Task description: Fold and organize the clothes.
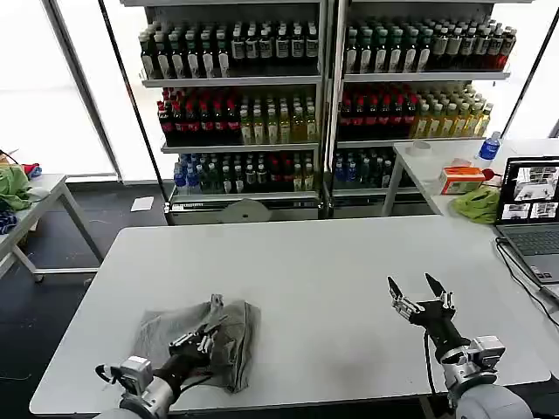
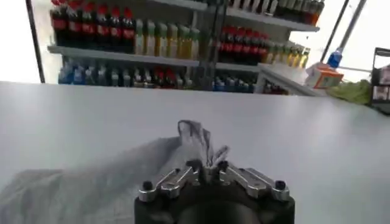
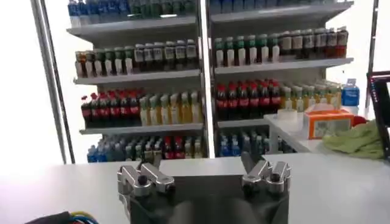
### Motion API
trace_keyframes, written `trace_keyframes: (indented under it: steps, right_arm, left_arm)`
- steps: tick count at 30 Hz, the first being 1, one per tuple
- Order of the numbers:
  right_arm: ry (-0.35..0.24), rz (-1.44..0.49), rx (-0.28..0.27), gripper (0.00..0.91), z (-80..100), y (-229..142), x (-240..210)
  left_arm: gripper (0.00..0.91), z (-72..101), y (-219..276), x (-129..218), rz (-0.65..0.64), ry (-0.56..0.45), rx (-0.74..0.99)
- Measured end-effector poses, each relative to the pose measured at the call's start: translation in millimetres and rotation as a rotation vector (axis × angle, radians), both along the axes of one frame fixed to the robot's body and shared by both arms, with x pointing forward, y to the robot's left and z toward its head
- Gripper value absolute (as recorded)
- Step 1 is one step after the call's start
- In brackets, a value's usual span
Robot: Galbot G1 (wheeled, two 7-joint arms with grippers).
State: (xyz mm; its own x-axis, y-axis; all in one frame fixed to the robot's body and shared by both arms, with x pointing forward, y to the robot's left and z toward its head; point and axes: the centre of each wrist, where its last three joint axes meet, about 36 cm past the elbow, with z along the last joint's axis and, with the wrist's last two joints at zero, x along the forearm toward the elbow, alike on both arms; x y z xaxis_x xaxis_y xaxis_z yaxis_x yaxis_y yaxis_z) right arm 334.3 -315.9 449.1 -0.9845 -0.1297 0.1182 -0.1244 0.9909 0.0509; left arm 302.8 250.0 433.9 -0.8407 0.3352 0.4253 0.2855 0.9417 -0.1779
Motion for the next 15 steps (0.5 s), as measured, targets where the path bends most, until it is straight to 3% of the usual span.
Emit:
trace_keyframes:
  steps: [7, 15]
  right_arm:
    - [0.005, 0.008, 0.004, 0.907, -0.5, 2.7, -0.5]
    - [-0.001, 0.02, 0.008, 0.907, 1.4, 5.8, 1.7]
  left_arm:
    - [0.907, 2.0, -5.9, 1.4, -0.052, 0.006, -0.028]
    - [0.907, 27.6, 6.7, 3.4, -0.043, -0.041, -0.056]
